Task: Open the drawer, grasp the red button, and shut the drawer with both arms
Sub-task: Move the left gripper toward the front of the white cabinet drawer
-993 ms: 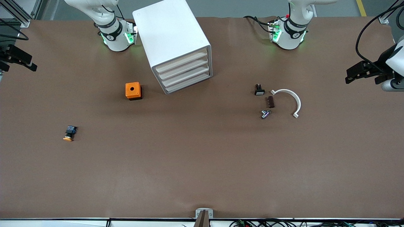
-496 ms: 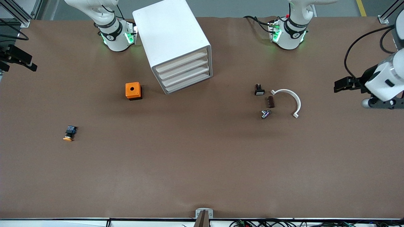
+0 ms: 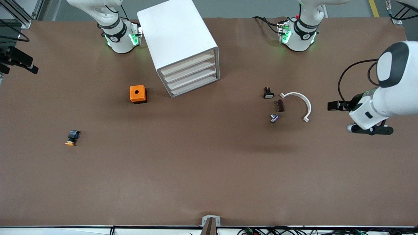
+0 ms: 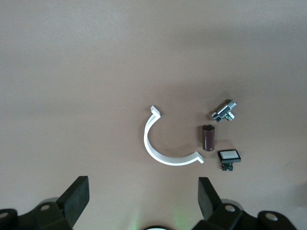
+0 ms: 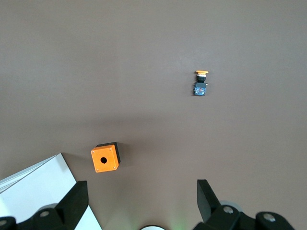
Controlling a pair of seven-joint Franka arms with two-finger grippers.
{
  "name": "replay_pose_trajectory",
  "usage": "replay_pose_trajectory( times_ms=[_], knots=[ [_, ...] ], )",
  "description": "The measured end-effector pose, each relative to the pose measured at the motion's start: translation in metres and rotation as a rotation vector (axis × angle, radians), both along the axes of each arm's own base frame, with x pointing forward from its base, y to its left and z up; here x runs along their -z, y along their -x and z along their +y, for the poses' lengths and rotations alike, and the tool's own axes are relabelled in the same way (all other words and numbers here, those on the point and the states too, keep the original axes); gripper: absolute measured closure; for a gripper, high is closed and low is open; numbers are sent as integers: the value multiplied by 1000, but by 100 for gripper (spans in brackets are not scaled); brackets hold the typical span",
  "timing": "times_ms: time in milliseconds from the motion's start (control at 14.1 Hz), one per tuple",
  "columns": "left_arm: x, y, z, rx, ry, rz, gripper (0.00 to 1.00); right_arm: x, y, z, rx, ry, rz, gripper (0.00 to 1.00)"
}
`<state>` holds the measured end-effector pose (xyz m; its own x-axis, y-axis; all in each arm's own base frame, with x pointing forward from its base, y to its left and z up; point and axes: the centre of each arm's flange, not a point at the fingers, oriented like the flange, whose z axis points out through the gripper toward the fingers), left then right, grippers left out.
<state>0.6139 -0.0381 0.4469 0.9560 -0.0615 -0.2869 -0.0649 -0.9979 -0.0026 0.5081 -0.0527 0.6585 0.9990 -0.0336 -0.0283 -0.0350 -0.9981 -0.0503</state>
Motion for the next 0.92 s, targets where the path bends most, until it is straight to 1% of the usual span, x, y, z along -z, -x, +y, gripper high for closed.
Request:
replay_pose_trajectory(
  times_ms=[284, 496, 709, 922],
  knots=[
    [43, -12, -3, -9, 12, 30, 0, -1, 0, 0, 0, 0, -2, 0],
    [78, -21, -14, -78, 23, 41, 0, -2, 1, 0, 1, 0, -5, 0],
    [93, -20, -51, -142, -15, 49, 0, -2, 1, -1, 1, 0, -4, 0],
    [92, -11, -104, -275, -86, 41, 0, -3, 1, -1, 1, 0, -6, 0]
  ],
)
